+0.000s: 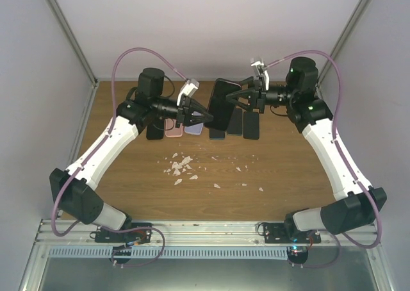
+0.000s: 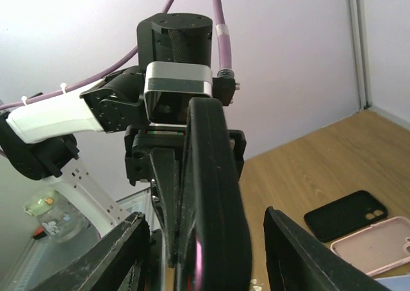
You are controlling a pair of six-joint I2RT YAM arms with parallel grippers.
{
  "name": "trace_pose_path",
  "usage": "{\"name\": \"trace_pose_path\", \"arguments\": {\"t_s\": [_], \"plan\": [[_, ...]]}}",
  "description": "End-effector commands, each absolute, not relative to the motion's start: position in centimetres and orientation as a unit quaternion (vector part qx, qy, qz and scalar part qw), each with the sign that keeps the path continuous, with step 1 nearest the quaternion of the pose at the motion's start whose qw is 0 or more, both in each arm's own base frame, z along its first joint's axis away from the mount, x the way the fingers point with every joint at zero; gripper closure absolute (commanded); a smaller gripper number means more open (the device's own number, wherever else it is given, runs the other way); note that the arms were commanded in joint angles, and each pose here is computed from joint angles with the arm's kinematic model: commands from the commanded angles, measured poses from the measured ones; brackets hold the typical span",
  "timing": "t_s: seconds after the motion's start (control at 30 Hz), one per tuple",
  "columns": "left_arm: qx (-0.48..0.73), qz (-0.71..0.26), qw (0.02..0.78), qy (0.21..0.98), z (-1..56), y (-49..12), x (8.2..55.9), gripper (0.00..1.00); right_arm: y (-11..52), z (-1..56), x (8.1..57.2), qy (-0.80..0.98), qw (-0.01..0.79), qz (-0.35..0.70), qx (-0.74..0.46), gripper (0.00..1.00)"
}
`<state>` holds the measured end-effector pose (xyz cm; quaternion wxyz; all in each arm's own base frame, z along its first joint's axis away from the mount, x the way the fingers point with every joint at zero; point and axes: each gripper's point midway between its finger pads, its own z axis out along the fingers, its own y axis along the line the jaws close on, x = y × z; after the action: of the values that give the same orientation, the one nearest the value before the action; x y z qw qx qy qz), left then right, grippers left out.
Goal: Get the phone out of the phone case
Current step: Remove the phone case from the phone.
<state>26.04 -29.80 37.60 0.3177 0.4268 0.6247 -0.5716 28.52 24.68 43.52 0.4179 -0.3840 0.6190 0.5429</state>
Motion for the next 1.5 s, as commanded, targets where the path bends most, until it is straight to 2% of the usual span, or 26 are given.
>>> {"name": "trace_pose_path", "arguments": {"t_s": [0.0, 0.47, 0.6, 0.63, 0.7, 0.77, 0.8, 0.9, 0.97, 1.13, 1.47], "plan": [[0.452, -0.565, 0.339, 0.601, 39.1, -30.0, 26.3, 1.00, 25.2, 42.6, 28.0, 0.621, 0.395, 0.556, -0.386, 0.52], [0.449, -0.559, 0.331, 0.613, 38.7, -30.6, 26.5, 1.00, 25.6, 41.7, 28.1, 0.628, 0.375, 0.572, -0.370, 0.80], [0.442, -0.554, 0.328, 0.624, 38.4, -30.7, 27.1, 1.00, 25.6, 41.6, 28.2, 0.632, 0.369, 0.580, -0.357, 0.98], [0.444, -0.550, 0.332, 0.625, 38.4, -30.7, 27.3, 1.00, 25.6, 41.6, 28.2, 0.635, 0.366, 0.583, -0.351, 0.99], [0.444, -0.535, 0.346, 0.630, 38.6, -30.7, 27.9, 0.91, 25.4, 41.6, 28.5, 0.639, 0.361, 0.590, -0.336, 0.99], [0.444, -0.517, 0.368, 0.632, 39.3, -30.4, 28.5, 0.72, 25.1, 41.5, 29.1, 0.645, 0.356, 0.598, -0.317, 0.99], [0.444, -0.506, 0.382, 0.633, 39.6, -30.2, 28.8, 0.57, 24.8, 41.5, 29.6, 0.650, 0.350, 0.603, -0.301, 0.99], [0.443, -0.474, 0.428, 0.630, 41.1, -29.4, 29.5, 0.39, 23.7, 41.2, 30.9, 0.658, 0.350, 0.611, -0.266, 1.00], [0.439, -0.447, 0.461, 0.628, 42.0, -28.8, 29.8, 0.32, 22.9, 41.1, 31.8, 0.664, 0.350, 0.615, -0.243, 1.00], [0.428, -0.391, 0.514, 0.632, 42.7, -27.6, 30.6, 0.25, 21.4, 41.2, 32.9, 0.658, 0.361, 0.624, -0.218, 1.00], [0.439, -0.438, 0.479, 0.621, 41.5, -27.3, 28.3, 0.30, 21.3, 43.6, 31.4, 0.610, 0.392, 0.634, -0.270, 0.99]]}}
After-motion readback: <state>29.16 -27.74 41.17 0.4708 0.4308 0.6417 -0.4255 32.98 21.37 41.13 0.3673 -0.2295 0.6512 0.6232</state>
